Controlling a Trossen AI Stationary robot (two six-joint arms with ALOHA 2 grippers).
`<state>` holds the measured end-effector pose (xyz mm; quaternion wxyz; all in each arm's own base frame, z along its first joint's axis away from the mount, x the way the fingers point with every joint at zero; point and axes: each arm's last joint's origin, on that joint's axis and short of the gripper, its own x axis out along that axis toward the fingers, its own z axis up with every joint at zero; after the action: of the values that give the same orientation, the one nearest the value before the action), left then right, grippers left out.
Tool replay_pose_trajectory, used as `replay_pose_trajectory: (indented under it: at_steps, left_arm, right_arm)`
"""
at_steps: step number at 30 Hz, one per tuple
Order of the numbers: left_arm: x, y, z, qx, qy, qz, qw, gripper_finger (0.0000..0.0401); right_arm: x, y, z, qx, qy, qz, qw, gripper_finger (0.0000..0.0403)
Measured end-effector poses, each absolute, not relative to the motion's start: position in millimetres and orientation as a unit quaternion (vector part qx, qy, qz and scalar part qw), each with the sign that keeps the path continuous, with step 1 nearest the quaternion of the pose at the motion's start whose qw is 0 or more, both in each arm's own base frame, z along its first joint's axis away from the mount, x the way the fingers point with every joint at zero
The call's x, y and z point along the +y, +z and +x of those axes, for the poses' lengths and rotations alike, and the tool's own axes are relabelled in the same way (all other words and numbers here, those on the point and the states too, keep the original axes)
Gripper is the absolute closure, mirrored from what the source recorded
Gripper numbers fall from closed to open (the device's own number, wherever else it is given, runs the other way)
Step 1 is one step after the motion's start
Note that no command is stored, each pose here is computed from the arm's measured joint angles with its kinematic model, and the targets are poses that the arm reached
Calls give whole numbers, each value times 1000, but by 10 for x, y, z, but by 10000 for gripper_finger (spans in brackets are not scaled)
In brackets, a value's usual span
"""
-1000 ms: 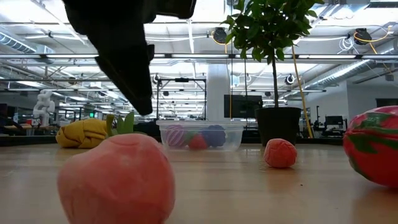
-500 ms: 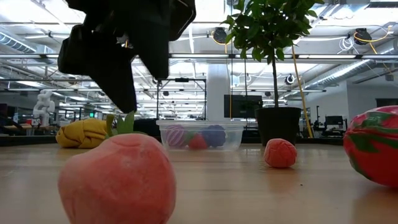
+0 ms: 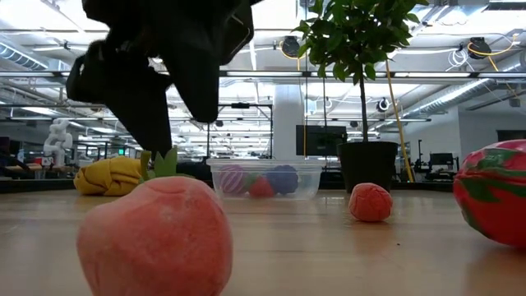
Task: Pick and placing Produce into tupperware
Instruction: Put the red strawberry into the transparent bin
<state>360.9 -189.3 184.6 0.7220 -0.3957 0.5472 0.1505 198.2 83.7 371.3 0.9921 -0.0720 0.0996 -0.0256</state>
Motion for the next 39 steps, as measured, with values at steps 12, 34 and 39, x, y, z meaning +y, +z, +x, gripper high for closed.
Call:
replay_pose_trajectory:
  at_steps: [12, 34, 39]
  left_arm:
    - [-1882, 1636, 3678, 561, 159, -392, 711, 176]
    - [-1880, 1467, 3700, 586, 161, -386, 694, 176]
    - [-1877, 1464, 3693, 589, 161, -381, 694, 176]
  right_arm:
    - [836, 3699, 1980, 106, -25, -75, 991, 94]
    - [833, 3674, 1974, 118, -26, -69, 990, 94]
    - [833, 3674, 1974, 118, -26, -69, 990, 94]
